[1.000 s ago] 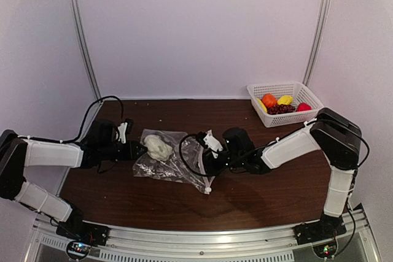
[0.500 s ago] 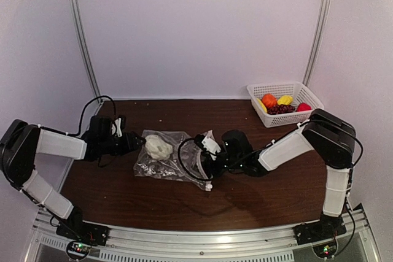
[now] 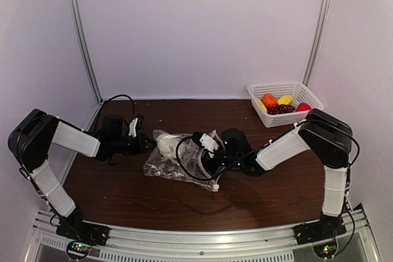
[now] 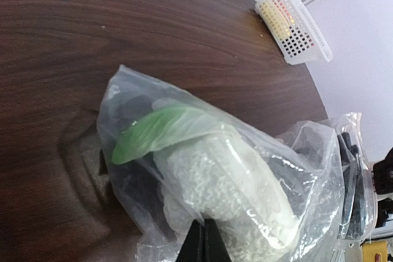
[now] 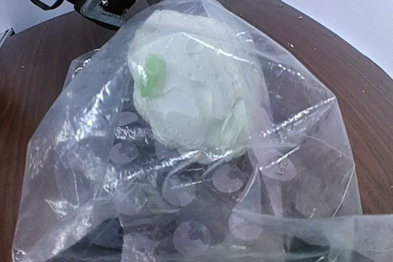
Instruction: Open the zip-top bag and remove the fake food
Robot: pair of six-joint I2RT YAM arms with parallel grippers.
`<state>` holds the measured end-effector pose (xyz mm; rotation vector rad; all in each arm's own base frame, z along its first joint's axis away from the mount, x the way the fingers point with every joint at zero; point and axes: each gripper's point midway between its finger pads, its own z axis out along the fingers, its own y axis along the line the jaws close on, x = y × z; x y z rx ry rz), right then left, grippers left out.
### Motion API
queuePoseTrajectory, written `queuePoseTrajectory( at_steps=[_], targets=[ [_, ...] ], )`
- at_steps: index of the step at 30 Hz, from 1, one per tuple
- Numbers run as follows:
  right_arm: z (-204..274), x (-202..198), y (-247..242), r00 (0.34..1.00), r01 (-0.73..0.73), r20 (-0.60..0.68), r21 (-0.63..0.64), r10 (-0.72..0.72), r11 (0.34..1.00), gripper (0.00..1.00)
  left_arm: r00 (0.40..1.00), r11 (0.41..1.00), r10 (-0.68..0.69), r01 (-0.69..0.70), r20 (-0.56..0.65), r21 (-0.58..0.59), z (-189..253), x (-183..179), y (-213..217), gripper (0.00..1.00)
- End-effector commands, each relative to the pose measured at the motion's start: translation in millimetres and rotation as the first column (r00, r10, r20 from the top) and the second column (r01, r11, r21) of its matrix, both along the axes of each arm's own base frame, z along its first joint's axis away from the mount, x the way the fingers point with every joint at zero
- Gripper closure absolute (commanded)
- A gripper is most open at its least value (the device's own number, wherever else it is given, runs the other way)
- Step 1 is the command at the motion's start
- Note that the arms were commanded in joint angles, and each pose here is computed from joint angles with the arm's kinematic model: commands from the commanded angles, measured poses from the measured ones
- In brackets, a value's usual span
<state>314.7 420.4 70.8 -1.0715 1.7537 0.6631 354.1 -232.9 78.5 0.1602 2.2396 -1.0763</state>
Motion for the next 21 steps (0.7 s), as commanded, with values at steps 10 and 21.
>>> queuePoseTrajectory(
  at_steps=[10, 21],
  targets=[
    [22, 2, 26, 0.979, -0.066, 0.193, 0.002, 0.065, 0.998, 0.16, 0.967, 0.965, -0.254, 0.255, 0.026, -0.052, 21, -32, -54, 1.00],
    [13, -2, 33, 0.963, -0.069, 0.260, -0.034, 0.075, 0.997, 0.13, 0.942, 0.936, -0.336, 0.333, -0.009, -0.115, 20, -52, -77, 1.00]
  ],
)
